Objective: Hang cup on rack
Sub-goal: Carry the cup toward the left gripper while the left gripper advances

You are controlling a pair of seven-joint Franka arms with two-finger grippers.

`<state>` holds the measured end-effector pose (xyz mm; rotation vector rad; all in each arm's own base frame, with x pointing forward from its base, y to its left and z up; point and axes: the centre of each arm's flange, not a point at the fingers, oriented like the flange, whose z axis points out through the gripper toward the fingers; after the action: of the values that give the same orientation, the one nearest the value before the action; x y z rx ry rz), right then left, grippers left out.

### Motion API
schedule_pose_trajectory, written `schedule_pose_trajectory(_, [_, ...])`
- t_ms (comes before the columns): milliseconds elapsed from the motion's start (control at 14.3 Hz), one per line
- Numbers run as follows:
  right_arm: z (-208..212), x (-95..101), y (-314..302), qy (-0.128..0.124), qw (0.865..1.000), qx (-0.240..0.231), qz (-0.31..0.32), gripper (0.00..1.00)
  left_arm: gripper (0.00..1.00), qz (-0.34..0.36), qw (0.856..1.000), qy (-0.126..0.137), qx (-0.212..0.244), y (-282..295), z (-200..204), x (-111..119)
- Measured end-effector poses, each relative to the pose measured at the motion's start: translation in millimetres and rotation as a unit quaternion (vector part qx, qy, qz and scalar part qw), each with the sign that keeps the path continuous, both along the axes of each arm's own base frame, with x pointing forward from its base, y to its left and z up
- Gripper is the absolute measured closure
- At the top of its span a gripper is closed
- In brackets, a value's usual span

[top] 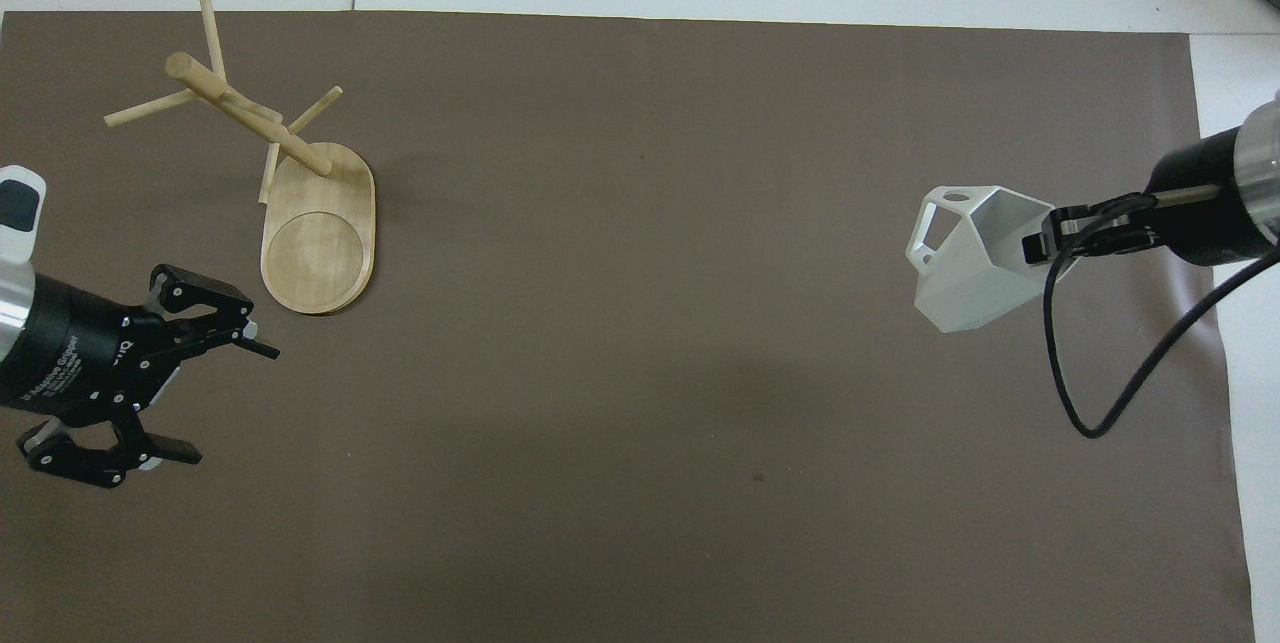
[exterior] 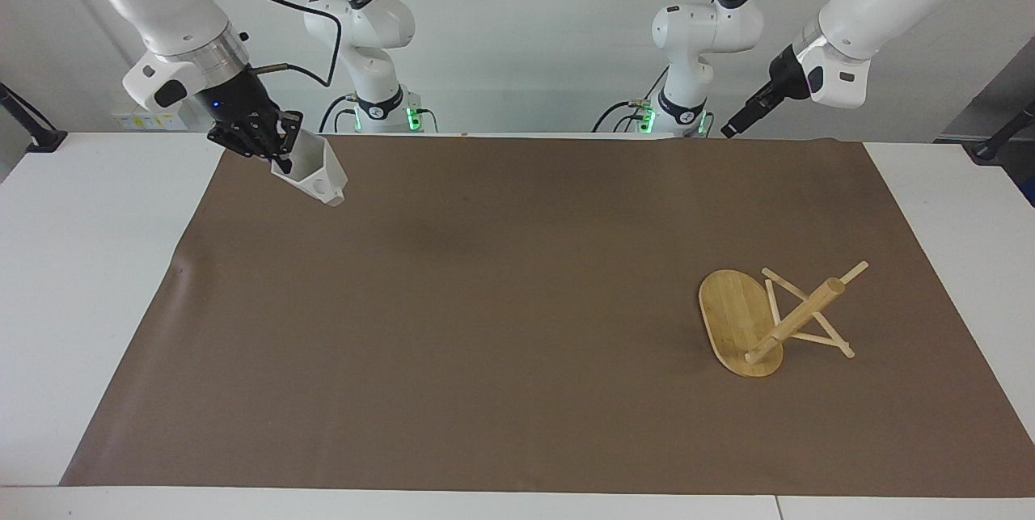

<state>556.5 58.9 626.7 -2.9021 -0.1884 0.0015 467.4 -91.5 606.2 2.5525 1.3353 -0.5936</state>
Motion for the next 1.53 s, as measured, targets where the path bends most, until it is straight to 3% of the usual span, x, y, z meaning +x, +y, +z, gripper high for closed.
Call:
schedule_pose_trajectory(349, [3.4, -11.1, 65.2, 0.001, 0.998, 0.029, 0.053, 0.96, 0.00, 0.113, 0.990, 0.043, -0.073, -0.3, -3.7, 7.2])
schedule_pose_trajectory(767, [3.7, -31.4, 146.5, -0.001, 0.998, 0.038, 0.054, 0.96, 0.00, 0.214, 0.959, 0.108, -0.150, -5.3, -40.6, 24.1])
schedule_pose_trajectory(1116, [-7.6, -32.0, 180.2, -0.004, 0.993, 0.117, 0.022, 0.96, 0.00, 0.274, 0.932, 0.147, -0.186, 2.3, -63.7, 35.0])
schedule_pose_trajectory(1534, [-15.5, -29.5, 208.2, -0.033, 0.984, 0.174, 0.000, 0.96, 0.00, 0.306, 0.901, 0.200, -0.232, 6.0, -97.9, 48.2])
